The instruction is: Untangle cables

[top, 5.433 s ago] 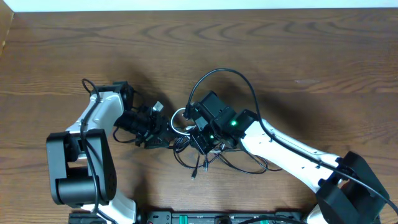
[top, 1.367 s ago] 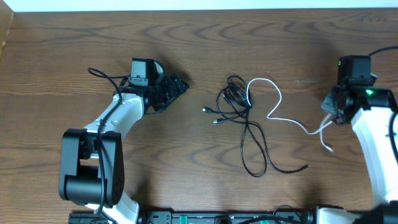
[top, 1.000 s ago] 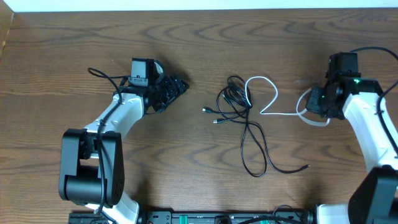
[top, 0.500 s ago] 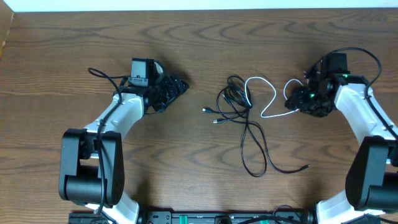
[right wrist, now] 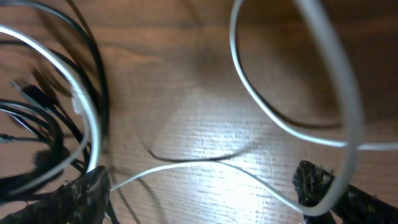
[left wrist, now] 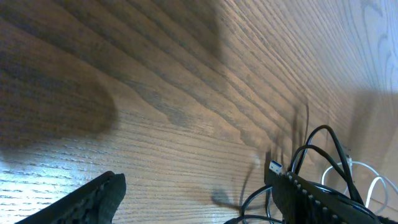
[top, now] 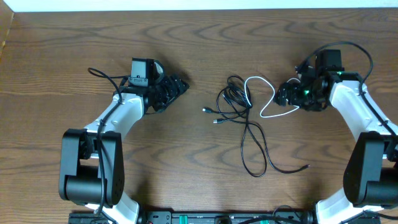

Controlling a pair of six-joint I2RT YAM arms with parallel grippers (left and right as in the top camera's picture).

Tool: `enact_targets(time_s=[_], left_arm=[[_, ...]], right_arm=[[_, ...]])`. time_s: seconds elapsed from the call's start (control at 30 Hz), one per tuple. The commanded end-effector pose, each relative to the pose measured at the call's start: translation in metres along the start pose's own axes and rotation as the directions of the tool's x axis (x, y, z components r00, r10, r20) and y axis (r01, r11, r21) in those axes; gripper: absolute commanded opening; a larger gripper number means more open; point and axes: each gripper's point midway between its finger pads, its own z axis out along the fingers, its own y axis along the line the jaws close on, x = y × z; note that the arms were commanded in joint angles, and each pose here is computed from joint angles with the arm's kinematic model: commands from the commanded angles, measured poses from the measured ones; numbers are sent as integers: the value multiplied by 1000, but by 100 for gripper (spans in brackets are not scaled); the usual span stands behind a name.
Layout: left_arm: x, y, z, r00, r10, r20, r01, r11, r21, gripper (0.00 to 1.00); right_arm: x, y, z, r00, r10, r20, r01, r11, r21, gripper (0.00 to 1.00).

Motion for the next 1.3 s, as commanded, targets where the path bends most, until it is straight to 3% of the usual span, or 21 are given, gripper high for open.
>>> enact_targets(time_s=[0.0, 0.17, 0.4, 0.57, 0.7, 0.83, 0.97, 1.13, 1.27], left_arm=[[-2, 2, 0, 1000, 11, 8, -11, 1000, -12, 80], [-2, 2, 0, 1000, 11, 8, -11, 1000, -12, 80], [-2, 3, 0, 1000, 11, 8, -11, 1000, -12, 80], [-1, 3, 0, 1000, 10, 6, -10, 1000, -15, 80], [-1, 3, 0, 1000, 9, 5, -9, 1000, -15, 81], [1, 5, 0, 1000, 4, -3, -4, 1000, -22, 80], [2, 6, 0, 1000, 0, -9, 0, 1000, -28, 81], [2, 6, 0, 1000, 1, -6, -2, 1000, -26, 81], [2, 6, 0, 1000, 1, -6, -2, 1000, -26, 80]], right_arm=[[-24, 15, -23, 994, -54, 97, 56, 998, -25, 93], [-48, 24, -29, 979, -64, 194, 76, 996, -56, 99], [-73, 57, -41, 944, -108, 311, 178, 963, -205, 99], [-73, 108, -64, 922, -139, 363, 306, 835, -457, 99], [-71, 126, -68, 947, -68, 315, 238, 807, -540, 99], [-61, 143, -62, 963, -55, 263, 201, 800, -566, 82], [-52, 162, -45, 974, -40, 222, 153, 840, -520, 76], [-41, 163, -15, 980, 50, 194, 19, 942, -335, 64], [-40, 152, -3, 964, 57, 258, -17, 988, -154, 59]])
